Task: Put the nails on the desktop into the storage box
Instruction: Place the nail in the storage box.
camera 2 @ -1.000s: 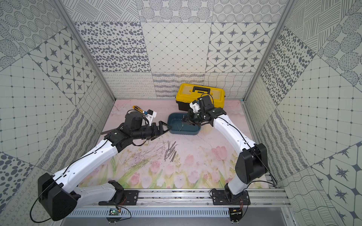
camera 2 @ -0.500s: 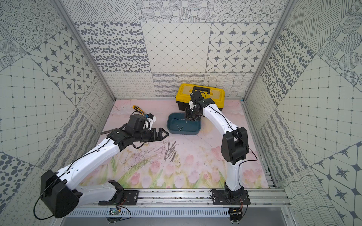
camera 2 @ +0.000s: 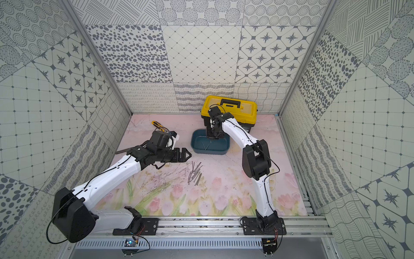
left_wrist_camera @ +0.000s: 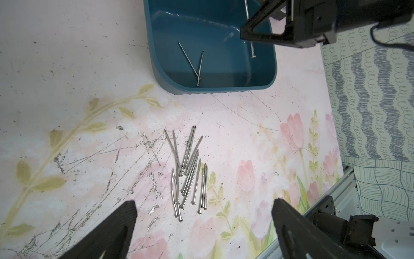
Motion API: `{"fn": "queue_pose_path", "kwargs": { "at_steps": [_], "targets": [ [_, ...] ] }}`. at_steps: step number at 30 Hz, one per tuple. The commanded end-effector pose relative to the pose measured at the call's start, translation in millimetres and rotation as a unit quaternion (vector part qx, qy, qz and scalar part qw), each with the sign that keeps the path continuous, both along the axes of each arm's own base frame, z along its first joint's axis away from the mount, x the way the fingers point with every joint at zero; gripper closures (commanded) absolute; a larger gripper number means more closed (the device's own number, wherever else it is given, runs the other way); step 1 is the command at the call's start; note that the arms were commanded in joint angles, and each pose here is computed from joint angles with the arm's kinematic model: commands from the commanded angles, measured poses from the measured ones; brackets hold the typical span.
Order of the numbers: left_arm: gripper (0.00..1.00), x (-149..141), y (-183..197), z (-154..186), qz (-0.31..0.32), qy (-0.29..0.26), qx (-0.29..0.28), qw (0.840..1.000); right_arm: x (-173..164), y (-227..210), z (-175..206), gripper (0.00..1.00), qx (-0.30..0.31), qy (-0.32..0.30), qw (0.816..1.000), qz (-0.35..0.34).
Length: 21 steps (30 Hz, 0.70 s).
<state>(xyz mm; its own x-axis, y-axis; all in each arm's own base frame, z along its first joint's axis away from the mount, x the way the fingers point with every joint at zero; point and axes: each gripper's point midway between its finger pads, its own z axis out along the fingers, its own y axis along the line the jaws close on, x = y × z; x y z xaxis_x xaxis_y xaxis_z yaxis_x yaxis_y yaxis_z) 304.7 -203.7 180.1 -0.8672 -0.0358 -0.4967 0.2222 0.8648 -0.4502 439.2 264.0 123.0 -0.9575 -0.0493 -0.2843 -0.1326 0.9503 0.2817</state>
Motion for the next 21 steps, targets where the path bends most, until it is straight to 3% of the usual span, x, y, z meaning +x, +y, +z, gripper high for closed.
{"fn": "queue_pose_path", "kwargs": {
  "at_steps": [1,14,21],
  "targets": [
    [0.01,3.4,1.1,-3.3,-0.018,0.0,0.013,1.0,1.6,4.7,-12.9,1.0,-0.011,0.006,1.0,0.011],
    [0.01,4.9,7.3,-5.3,-0.002,0.042,-0.034,0.999,-3.0,17.4,-49.3,1.0,-0.023,0.034,0.999,0.025],
    [0.01,2.1,14.2,-7.2,0.001,0.054,-0.031,0.998,-2.7,16.0,-68.7,1.0,-0.042,0.043,0.998,0.03]
  ]
}}
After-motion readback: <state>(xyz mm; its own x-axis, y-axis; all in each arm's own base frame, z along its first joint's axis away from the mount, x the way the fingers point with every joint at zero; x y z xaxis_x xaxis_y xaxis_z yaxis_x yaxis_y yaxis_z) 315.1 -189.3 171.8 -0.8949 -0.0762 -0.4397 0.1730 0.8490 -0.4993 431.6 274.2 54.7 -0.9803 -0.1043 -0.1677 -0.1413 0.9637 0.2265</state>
